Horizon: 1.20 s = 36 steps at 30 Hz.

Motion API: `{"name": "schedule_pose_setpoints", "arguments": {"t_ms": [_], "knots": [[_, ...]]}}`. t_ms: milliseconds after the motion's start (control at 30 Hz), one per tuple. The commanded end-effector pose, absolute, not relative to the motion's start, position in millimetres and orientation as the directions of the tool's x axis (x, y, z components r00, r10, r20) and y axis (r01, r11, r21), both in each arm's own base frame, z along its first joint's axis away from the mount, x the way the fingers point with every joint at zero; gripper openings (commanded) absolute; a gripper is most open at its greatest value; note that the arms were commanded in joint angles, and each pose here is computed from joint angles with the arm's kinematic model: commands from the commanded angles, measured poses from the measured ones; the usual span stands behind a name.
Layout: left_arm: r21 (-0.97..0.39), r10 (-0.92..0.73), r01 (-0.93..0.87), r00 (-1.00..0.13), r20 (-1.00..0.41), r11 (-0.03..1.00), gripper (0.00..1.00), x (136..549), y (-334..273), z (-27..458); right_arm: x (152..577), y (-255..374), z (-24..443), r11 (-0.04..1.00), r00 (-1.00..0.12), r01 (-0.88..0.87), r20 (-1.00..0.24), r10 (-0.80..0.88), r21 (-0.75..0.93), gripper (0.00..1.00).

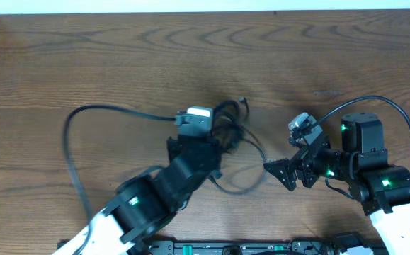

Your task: Untangle cables

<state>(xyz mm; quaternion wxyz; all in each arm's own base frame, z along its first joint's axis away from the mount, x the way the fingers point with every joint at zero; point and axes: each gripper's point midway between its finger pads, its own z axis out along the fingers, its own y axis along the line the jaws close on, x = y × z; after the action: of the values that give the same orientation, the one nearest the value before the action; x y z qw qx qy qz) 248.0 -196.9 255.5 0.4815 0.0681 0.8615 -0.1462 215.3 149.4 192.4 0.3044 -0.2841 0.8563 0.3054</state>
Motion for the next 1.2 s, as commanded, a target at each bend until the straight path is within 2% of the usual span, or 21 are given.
{"name": "schedule_pose_setpoints", "arguments": {"t_ms": [0,233,467,600,900,933,967,1033,1167], "knots": [[-0.133,0.011,0.286,-0.452,-0.892,0.949,0.07,247,-186,278,216,154,201,0.629,-0.637,-0.689,-0.715,-0.288,0.360,0.99],[-0.178,0.076,0.472,-0.469,-0.880,0.863,0.07,228,-216,280,215,173,227,0.505,-0.553,-0.774,-0.795,-0.249,0.381,0.99],[-0.249,0.109,0.651,-0.457,-0.883,0.717,0.07,210,-257,289,228,177,243,0.492,-0.459,-0.816,-0.857,-0.233,0.303,0.99],[-0.270,0.094,0.685,-0.444,-0.891,0.676,0.07,207,-265,298,232,176,246,0.492,-0.414,-0.832,-0.877,-0.244,0.256,0.99],[-0.340,0.076,0.817,-0.420,-0.905,0.465,0.07,177,-294,323,267,148,235,0.687,-0.411,-0.717,-0.867,-0.282,0.117,0.99],[-0.339,0.081,0.831,-0.413,-0.907,0.440,0.07,173,-296,325,270,145,236,0.702,-0.408,-0.705,-0.868,-0.284,0.102,0.95],[-0.339,0.089,0.848,-0.406,-0.909,0.408,0.07,168,-298,327,275,143,237,0.717,-0.399,-0.692,-0.871,-0.285,0.082,0.85],[-0.343,0.096,0.859,-0.406,-0.909,0.380,0.07,163,-300,328,279,139,239,0.733,-0.388,-0.677,-0.876,-0.286,0.060,0.78],[-0.364,0.120,0.883,-0.412,-0.903,0.298,0.07,148,-305,329,295,126,244,0.793,-0.365,-0.610,-0.883,-0.293,-0.011,0.80]]}}
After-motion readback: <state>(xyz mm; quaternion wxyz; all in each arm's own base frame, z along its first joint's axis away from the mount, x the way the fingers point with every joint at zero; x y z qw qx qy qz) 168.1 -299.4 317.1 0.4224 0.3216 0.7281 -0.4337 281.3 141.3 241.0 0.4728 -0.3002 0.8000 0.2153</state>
